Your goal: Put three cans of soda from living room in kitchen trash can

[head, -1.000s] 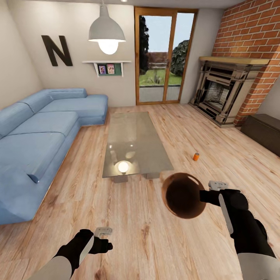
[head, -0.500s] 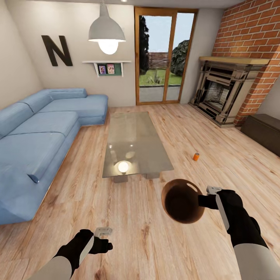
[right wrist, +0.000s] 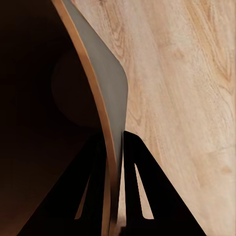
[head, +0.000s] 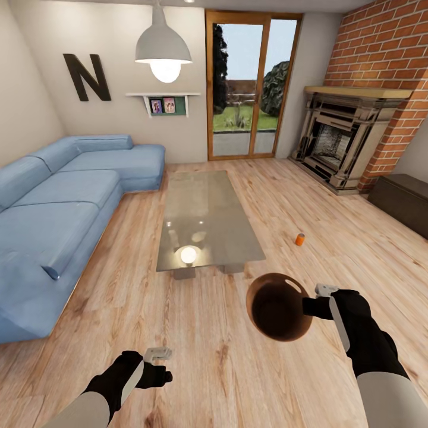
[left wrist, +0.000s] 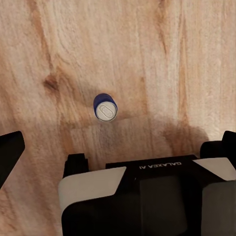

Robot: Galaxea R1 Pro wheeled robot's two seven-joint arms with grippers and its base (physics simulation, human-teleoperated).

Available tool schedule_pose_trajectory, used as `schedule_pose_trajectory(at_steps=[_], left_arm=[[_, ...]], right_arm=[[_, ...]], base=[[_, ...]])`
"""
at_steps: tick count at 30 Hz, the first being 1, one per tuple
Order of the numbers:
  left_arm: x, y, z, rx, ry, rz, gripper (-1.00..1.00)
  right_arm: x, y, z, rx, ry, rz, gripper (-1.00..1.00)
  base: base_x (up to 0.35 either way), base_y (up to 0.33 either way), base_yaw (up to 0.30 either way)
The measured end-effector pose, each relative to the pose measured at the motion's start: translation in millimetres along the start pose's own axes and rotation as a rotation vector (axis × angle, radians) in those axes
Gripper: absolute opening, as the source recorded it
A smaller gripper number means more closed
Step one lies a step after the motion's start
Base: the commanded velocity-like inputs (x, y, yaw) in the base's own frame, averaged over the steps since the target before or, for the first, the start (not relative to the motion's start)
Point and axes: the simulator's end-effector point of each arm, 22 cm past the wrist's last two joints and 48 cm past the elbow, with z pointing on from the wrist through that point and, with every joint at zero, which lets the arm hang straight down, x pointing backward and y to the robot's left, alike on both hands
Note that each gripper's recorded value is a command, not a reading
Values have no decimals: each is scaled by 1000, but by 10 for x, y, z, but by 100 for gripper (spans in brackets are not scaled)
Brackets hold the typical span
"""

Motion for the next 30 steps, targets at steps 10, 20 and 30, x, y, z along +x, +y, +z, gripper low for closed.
schedule_pose_trajectory(at_steps=[10,20,30], left_arm=[[-3,8,34,-1,0,0,100],[-10,35,151,-6,0,5,100],[-7,63,276,-9,1,8,100]], right_arm=[[13,30,36,-3,1,-3,-100],[46,64,153,-10,1,-5,-100],[97,69,278,-9,3,-9,-100]], base=[[0,0,0],[0,0,0],[0,0,0]])
